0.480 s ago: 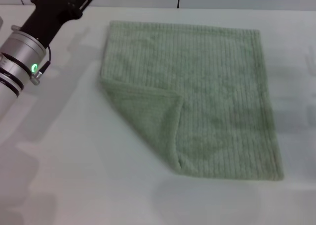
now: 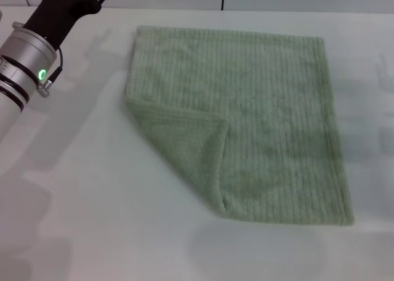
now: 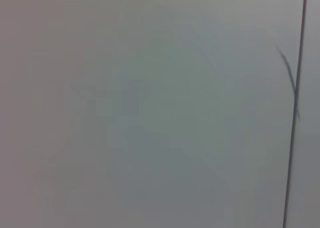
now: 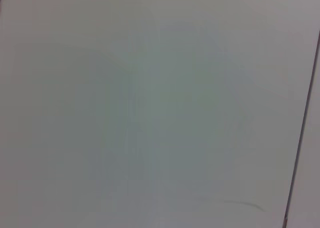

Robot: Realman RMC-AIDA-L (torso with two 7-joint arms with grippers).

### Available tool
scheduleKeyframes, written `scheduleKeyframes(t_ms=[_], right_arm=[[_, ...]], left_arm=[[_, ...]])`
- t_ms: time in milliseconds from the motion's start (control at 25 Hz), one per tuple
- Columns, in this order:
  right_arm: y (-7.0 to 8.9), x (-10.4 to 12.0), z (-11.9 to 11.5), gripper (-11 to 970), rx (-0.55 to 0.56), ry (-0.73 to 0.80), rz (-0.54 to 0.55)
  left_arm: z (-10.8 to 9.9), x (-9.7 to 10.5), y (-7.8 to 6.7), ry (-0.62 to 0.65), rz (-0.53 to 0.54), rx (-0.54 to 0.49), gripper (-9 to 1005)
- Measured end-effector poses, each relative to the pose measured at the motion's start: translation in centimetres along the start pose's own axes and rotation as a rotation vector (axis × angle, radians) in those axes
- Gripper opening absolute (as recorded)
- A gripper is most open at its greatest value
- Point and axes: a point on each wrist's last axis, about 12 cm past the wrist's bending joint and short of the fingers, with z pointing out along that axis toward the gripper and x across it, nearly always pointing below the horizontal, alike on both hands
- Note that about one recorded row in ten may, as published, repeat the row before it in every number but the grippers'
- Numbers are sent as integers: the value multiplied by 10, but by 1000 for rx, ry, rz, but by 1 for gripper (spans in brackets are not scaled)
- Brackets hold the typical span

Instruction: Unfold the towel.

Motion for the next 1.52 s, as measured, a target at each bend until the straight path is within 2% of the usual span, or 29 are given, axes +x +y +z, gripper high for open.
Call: scheduleKeyframes(t_ms=[560,880,1240,1440,1520], right_arm=[[-1,8,-8,501,-4,37,1],[2,8,-2,473,-26,64,-4],[32,-2,13,441,-183,55,-39],[50,-10,19,423,-239,63,-17],[56,-11,20,343,-255,77,-5]], left_arm=[[7,0,5,10,-33,-80,784],[11,-2,5,6,-43,-94,784],[12,-2,4,7,-44,-91,784],[12,-2,3,6,-43,-89,784],[13,-2,3,6,-41,-86,784]])
